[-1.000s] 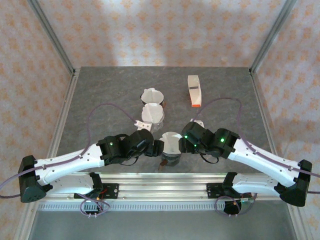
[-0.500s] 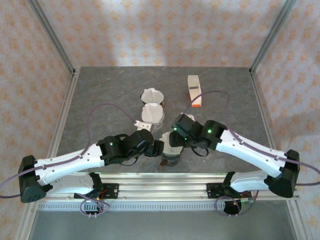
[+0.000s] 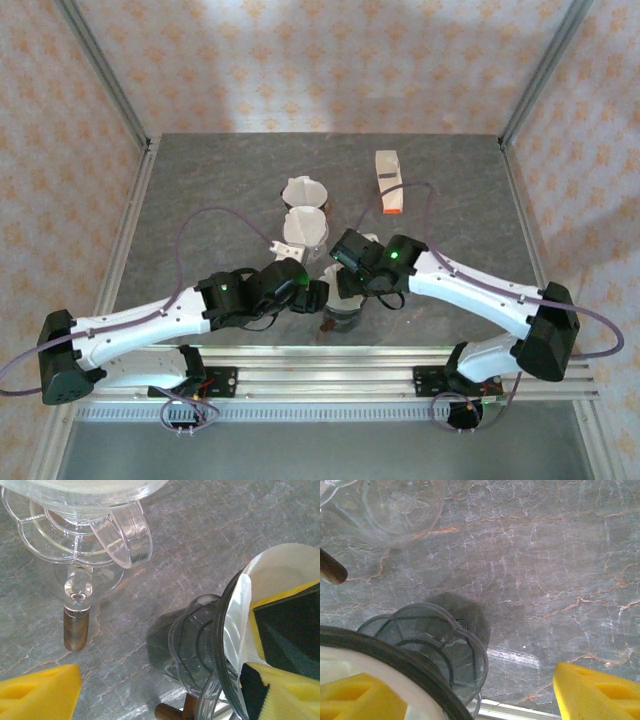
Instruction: Place the coffee filter in the dripper
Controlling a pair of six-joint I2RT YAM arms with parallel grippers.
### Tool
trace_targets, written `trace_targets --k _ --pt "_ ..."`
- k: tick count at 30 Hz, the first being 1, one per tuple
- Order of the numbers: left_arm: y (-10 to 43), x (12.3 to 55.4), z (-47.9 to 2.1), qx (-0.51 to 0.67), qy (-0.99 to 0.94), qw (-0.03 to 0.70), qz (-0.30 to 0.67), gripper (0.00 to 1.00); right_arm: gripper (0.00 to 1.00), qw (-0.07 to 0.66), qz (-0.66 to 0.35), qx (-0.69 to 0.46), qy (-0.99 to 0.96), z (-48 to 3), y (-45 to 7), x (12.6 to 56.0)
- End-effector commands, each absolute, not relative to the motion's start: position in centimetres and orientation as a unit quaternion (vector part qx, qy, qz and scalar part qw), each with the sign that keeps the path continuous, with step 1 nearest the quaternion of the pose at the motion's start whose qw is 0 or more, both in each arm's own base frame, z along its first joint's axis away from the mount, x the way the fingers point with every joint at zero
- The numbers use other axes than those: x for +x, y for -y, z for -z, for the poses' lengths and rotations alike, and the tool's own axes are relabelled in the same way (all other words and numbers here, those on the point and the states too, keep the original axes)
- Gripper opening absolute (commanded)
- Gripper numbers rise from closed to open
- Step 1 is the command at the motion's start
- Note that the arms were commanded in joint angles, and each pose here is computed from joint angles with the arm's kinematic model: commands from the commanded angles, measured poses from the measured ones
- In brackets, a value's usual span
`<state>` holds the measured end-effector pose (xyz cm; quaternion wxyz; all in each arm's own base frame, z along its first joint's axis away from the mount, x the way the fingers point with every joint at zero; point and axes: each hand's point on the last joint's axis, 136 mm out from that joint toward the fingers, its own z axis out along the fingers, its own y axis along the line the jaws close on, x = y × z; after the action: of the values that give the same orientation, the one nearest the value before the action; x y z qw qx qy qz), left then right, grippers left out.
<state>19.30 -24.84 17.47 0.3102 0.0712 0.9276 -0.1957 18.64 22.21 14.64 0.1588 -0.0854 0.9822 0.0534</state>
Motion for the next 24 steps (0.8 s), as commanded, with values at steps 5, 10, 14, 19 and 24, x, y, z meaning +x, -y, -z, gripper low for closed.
trace_targets --k 5,10,14,19,24 --pt "24.8 19.5 -16.6 0.064 -0.931 0.305 0.190 0.84 0.74 0.152 -0.020 -0.100 -0.983 -13.4 -21.6 18.9" --pt "25.0 19.5 -16.4 0.065 -0.931 0.303 0.192 0.84 0.74 0.150 -0.009 -0.109 -0.983 -12.5 -21.6 18.7" --pt "24.9 19.4 -16.3 0.062 -0.932 0.301 0.193 0.84 0.74 0.161 0.001 -0.115 -0.980 -12.3 -21.7 18.7" --pt "24.9 19.4 -16.3 0.062 -0.932 0.301 0.194 0.83 0.74 0.171 -0.004 -0.117 -0.978 -12.1 -22.0 18.7" --pt "24.9 19.3 -16.1 0.063 -0.933 0.297 0.195 0.82 0.74 0.198 -0.018 -0.109 -0.974 -13.1 -22.2 19.1"
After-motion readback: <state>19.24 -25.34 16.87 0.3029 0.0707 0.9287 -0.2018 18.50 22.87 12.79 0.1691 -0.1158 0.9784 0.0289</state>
